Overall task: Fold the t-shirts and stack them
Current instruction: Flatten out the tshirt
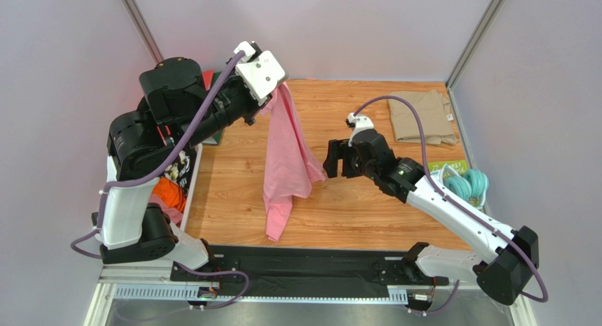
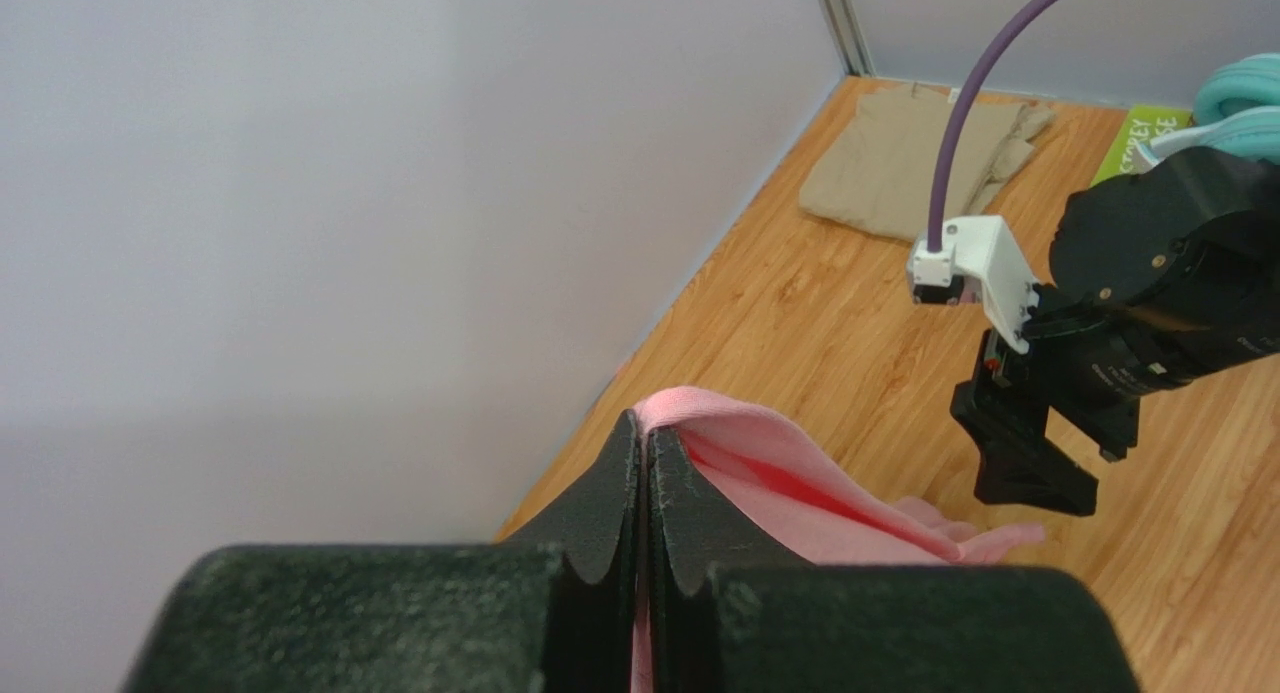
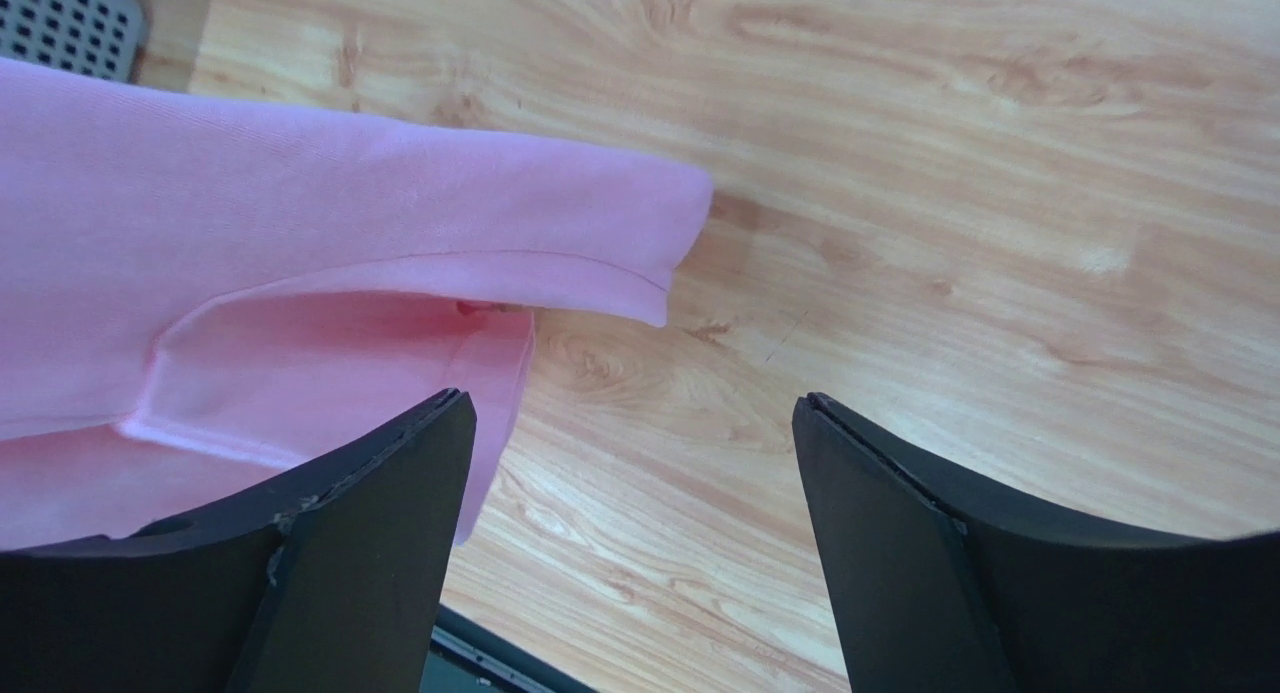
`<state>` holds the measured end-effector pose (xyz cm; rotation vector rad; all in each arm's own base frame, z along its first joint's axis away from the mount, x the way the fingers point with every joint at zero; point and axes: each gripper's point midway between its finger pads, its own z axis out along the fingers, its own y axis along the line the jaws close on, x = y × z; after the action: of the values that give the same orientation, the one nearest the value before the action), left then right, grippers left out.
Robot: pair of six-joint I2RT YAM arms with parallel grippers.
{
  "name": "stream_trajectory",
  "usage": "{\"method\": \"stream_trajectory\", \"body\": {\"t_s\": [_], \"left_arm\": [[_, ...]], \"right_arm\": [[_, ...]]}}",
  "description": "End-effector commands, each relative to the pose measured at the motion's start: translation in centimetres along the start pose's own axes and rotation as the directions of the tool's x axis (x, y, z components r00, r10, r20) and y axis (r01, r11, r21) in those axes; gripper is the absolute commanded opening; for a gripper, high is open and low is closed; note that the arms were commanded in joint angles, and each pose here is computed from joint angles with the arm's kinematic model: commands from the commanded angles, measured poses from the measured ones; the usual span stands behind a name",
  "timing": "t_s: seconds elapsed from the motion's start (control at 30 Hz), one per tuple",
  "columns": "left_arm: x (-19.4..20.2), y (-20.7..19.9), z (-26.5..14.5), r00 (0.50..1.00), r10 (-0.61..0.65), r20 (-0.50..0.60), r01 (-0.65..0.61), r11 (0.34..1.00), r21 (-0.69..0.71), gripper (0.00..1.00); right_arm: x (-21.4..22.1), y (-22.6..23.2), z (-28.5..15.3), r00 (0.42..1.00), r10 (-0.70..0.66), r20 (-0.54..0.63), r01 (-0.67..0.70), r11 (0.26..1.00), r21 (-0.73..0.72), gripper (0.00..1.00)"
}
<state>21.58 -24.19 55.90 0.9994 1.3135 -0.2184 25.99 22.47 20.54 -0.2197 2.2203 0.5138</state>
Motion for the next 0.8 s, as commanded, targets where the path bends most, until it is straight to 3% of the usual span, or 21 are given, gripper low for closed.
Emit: {"method": "stream_trajectory", "body": {"t_s": [0.0, 0.2, 0.57, 0.77], "left_arm": [[-1.2, 0.8, -0.5, 0.999, 0.016, 0.045, -0.015, 1.0, -0.025, 0.0], [-1.2, 0.7, -0.3, 0.999, 0.02, 0.042, -0.019, 1.0, -0.023, 0.0], [-0.8, 0.6, 0.1, 0.999, 0.023, 0.027, -0.022, 0.999, -0.024, 0.0], [-0.9, 0.6, 0.0, 0.999, 0.016, 0.029, -0.016, 1.0, -0.023, 0.0]], "right_arm": [[0.6, 1.7, 0.7, 0.999, 0.034, -0.019, -0.035, 0.996, -0.086, 0.84], [1.3, 2.2, 0.1, 0.998, 0.053, -0.032, -0.057, 0.99, -0.132, 0.83], [3.2, 4.8, -5.1, 0.998, 0.054, -0.034, -0.062, 0.945, -0.32, 0.83], [3.9, 6.0, -3.5, 0.997, 0.005, -0.078, -0.031, 0.944, -0.329, 0.79]]}}
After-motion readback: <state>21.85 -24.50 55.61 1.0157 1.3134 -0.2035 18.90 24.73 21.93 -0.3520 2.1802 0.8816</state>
